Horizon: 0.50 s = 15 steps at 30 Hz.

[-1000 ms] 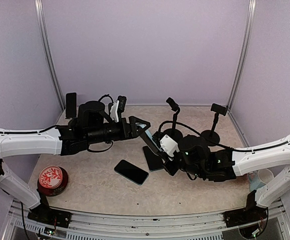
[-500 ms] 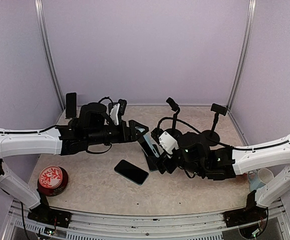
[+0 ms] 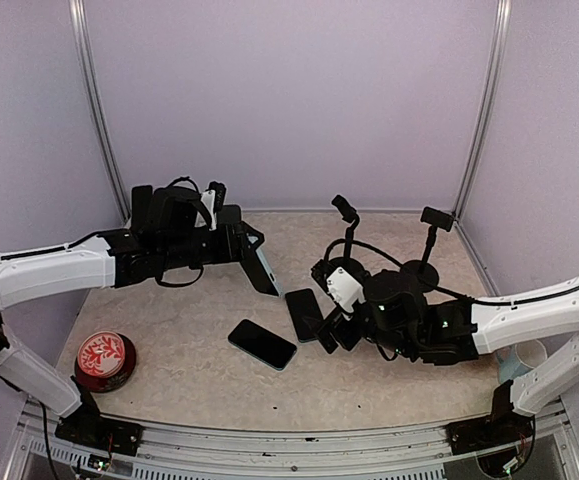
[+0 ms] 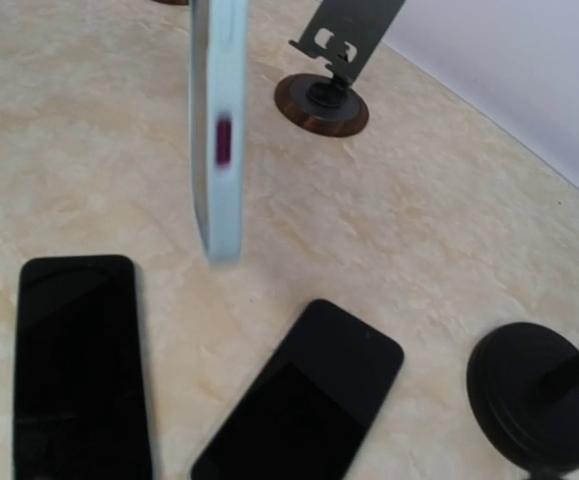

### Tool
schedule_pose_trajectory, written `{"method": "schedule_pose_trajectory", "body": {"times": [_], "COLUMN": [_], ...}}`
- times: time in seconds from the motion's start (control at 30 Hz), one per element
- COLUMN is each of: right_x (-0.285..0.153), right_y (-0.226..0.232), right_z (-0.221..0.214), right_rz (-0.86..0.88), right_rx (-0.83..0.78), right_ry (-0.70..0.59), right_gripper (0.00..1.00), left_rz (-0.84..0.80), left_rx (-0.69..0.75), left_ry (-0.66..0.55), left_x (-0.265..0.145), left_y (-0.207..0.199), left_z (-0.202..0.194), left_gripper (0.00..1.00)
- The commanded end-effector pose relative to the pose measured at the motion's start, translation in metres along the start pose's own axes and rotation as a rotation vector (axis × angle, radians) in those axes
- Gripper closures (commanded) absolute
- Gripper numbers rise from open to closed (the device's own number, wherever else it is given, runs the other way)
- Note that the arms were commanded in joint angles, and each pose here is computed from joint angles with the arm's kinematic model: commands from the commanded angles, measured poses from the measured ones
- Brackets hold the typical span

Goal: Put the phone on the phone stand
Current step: Pass from the right arm to the left

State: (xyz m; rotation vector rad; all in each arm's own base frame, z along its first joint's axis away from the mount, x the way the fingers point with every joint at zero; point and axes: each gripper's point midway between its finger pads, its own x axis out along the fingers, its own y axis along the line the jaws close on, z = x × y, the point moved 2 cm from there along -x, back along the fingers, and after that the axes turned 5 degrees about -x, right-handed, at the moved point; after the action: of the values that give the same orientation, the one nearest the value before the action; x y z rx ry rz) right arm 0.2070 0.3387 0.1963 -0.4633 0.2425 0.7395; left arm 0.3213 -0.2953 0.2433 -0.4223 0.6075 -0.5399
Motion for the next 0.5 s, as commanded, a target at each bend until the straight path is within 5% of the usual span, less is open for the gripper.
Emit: {"method": "schedule_pose_trajectory", "body": {"times": [0.0, 0.47], "right_x": [-0.006, -0.007], "right_y": [-0.005, -0.006], "right_z": [0.0, -0.007], "right_rz": [-0.026, -0.031], "right_rx": [0.029, 0.043], "right_ry": [-0.007, 0.015], "right_gripper": [0.0, 0.0], "left_rz": [0.072, 0.314], "left_rx": [0.037, 0.029], "left_ry": [-0.124, -0.199], "left_x": [-0.01, 0.012], "left_y": [0.004, 0.055], "left_z": [0.047, 0.102], "left_gripper": [0.36, 0.37]}}
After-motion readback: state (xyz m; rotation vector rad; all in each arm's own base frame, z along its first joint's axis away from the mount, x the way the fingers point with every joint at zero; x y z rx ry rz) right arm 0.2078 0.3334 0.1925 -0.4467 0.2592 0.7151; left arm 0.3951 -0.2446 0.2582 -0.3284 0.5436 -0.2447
